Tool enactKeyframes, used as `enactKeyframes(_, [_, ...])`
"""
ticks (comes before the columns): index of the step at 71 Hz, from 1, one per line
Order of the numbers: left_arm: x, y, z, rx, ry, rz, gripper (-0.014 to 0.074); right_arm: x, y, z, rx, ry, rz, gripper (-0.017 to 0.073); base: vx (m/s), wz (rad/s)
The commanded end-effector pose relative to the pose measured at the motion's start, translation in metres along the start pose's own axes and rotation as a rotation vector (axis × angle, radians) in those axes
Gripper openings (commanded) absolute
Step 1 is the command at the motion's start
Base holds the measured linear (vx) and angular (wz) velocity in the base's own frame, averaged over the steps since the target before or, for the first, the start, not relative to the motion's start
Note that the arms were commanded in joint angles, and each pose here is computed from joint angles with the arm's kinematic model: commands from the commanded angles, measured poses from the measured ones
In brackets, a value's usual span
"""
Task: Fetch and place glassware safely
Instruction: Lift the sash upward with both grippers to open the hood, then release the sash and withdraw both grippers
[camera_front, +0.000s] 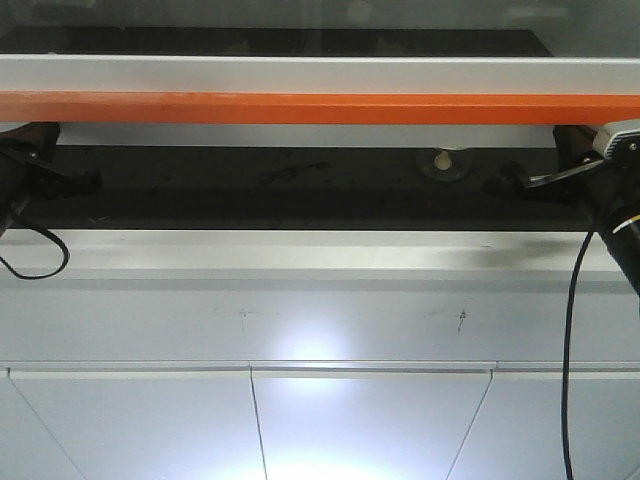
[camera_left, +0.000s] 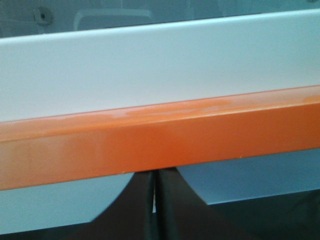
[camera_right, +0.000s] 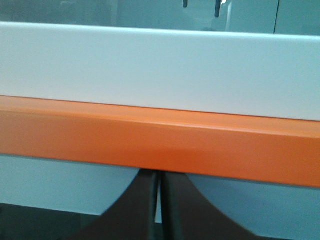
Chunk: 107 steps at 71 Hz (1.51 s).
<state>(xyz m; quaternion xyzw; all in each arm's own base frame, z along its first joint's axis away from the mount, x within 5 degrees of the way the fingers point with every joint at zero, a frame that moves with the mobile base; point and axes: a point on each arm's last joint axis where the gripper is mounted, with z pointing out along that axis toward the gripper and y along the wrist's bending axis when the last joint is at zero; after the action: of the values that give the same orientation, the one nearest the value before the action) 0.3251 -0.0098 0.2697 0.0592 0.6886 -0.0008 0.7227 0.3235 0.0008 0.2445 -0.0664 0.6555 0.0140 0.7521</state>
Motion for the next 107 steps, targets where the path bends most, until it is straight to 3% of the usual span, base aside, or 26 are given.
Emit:
enactKeyframes(1, [-0.053,0.001,-0.004,-0.006,-0.26,0.001,-0.0007,-0.037,-0.003,0.003,0.006,-0.15,-0.02,-0.0003,0.0,0.0])
enactKeyframes(35, [-0.096,0.005,-0.007,-0.019,-0.321,0.013,-0.0007,-0.085,-0.007,0.006,0.017,-0.23,-0.034,-0.0003,0.0,0.0])
enactKeyframes(69, [-0.12,0.007,-0.009,-0.025,-0.345,0.013,-0.0007,-0.119,-0.007,0.002,0.015,-0.276,-0.069,-0.0003,0.0,0.0])
enactKeyframes(88, [-0.146,0.009,-0.022,-0.033,-0.405,0.019,-0.0007,-0.147,-0.009,-0.004,0.028,-0.322,-0.079,-0.0003,0.0,0.0])
enactKeyframes(107, [-0.156,0.009,-0.035,-0.039,-0.388,0.022,-0.0007,-0.158,-0.009,-0.013,0.038,-0.306,-0.083,-0.0003,0.0,0.0])
